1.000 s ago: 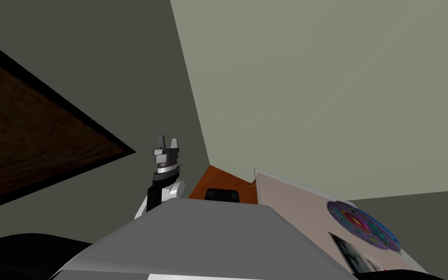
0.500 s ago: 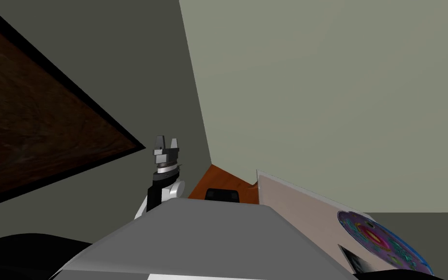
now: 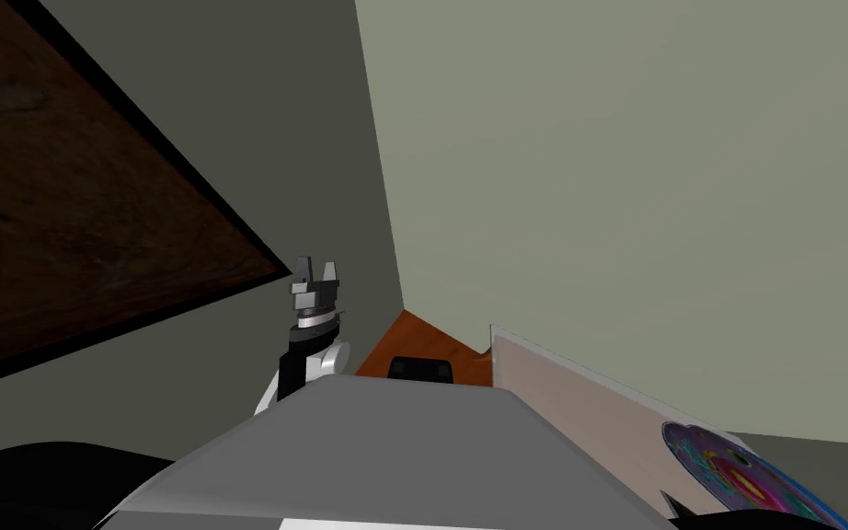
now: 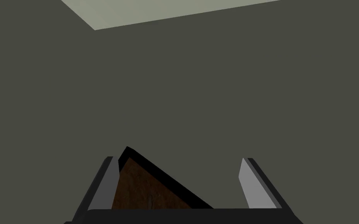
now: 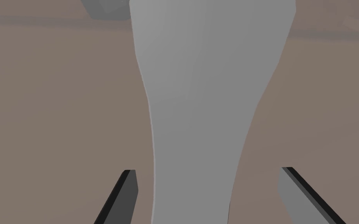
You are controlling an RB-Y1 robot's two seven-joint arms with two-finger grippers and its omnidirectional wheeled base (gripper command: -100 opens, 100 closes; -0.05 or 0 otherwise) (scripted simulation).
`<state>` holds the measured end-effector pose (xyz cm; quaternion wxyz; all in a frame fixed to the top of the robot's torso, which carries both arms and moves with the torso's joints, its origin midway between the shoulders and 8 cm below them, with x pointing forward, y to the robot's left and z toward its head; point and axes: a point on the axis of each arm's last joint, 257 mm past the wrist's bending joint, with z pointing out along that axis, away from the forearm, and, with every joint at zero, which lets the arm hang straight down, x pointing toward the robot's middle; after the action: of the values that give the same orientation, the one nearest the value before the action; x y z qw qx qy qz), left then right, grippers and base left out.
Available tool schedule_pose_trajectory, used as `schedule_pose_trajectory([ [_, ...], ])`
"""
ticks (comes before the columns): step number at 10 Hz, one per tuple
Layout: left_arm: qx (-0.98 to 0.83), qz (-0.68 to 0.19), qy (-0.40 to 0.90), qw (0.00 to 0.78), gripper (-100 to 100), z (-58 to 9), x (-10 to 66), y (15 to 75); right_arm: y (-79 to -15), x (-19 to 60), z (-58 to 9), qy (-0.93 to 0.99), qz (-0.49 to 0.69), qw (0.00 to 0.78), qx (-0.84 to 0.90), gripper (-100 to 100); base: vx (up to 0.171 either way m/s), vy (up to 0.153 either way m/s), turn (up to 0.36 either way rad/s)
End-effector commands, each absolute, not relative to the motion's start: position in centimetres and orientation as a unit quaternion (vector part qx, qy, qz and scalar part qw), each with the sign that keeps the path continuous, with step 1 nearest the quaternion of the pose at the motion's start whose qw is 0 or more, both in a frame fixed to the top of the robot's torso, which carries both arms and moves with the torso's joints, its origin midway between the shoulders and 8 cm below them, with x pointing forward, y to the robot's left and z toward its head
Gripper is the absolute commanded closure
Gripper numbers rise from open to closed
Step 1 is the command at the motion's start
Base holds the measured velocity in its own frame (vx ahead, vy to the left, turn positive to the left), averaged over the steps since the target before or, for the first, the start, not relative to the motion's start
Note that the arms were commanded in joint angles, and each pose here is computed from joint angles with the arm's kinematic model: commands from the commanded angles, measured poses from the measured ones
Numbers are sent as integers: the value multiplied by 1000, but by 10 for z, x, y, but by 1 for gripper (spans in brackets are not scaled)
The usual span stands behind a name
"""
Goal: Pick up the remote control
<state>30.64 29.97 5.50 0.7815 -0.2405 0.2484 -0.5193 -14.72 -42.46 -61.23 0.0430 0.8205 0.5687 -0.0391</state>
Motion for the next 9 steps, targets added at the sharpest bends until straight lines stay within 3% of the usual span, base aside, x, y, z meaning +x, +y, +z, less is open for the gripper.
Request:
schedule_pose_trajectory([
  [1,-241,-519,248,781,0,55,306,300,-410,-167,-613,577,-39,36,815,-100,-20,-1,386],
  [2,-240,-519,248,781,0,55,306,300,-410,-164,-613,570,-35,40,820,-100,-29,-20,247],
  [5,-241,-519,248,781,0,55,306,300,-410,-163,-613,539,-31,43,841,-100,-7,-5,-16],
  [7,-240,-519,248,781,0,55,306,300,-394,-178,-613,548,-21,39,835,-100,-26,-7,308],
  [9,-241,-519,248,782,0,55,306,300,-394,-178,-613,524,-20,39,851,-100,-11,-9,-15],
])
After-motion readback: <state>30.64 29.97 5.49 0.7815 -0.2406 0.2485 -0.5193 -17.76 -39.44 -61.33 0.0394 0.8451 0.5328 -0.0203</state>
